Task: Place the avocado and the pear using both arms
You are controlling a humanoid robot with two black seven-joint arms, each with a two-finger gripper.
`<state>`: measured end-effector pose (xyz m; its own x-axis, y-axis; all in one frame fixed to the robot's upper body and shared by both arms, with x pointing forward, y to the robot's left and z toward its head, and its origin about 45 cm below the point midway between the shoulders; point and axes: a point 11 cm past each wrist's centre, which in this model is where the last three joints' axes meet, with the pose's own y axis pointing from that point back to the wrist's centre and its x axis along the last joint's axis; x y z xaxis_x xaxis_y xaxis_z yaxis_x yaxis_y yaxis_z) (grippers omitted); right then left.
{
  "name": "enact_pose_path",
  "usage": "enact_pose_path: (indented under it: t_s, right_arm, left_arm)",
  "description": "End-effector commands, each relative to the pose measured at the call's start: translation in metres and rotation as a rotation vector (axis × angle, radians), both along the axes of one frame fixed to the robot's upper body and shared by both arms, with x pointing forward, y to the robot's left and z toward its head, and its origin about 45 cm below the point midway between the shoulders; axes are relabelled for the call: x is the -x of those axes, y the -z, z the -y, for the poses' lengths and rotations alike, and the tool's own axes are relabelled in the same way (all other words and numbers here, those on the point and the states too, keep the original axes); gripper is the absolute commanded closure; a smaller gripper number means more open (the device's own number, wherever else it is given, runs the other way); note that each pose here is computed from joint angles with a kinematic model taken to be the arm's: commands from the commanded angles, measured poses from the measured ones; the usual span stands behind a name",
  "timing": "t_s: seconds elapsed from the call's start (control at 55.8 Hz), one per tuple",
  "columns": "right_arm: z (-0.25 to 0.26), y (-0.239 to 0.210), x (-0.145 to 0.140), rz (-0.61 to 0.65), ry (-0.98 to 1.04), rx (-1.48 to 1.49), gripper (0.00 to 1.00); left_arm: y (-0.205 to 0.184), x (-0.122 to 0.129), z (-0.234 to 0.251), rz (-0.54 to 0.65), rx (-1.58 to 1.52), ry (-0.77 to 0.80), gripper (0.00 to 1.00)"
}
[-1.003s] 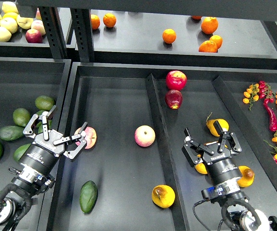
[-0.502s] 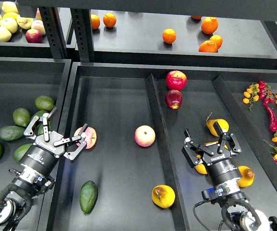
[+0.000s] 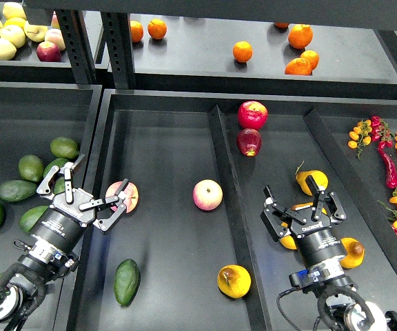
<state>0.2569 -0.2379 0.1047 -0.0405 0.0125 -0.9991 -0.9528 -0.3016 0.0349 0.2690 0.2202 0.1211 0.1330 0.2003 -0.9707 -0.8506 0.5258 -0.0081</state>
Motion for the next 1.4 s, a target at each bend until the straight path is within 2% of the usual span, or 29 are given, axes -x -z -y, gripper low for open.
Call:
enact_pose_path:
  t_s: [0.0, 0.287, 0.358, 0.52, 0.806, 1.057, 1.38]
  right_arm:
    - [-0.003, 0.000, -0.001, -0.011, -0.008, 0.000, 0.00]
    - [-0.007, -0.006, -0.018, -0.034, -0.024, 0.007, 0.00]
    - [-0.010, -0.012, -0.032, -0.054, -0.033, 0.013, 0.00]
    - [-0.008, -0.018, -0.047, -0.087, -0.030, 0.029, 0.00]
    - [-0.006, -0.036, -0.079, -0.082, -0.021, 0.046, 0.00]
    - [-0.005, -0.034, -0.080, -0.088, -0.018, 0.049, 0.00]
    - [-0.004, -0.029, -0.081, -0.104, -0.017, 0.054, 0.00]
  left_arm:
    - [-0.008, -0.011, -0.014, 0.039, -0.118, 0.050, 0.00]
    - [-0.037, -0.040, -0.049, 0.126, -0.419, 0.211, 0.00]
    - [-0.033, -0.042, -0.081, 0.083, -0.640, 0.324, 0.00]
    - [-0.031, -0.043, -0.094, 0.084, -0.931, 0.508, 0.00]
    - [-0.024, -0.052, -0.082, 0.159, -1.356, 0.832, 0.00]
    - [-0.014, -0.051, -0.067, 0.241, -1.552, 1.008, 0.00]
    - [0.006, -0.042, -0.006, 0.397, -1.650, 1.306, 0.00]
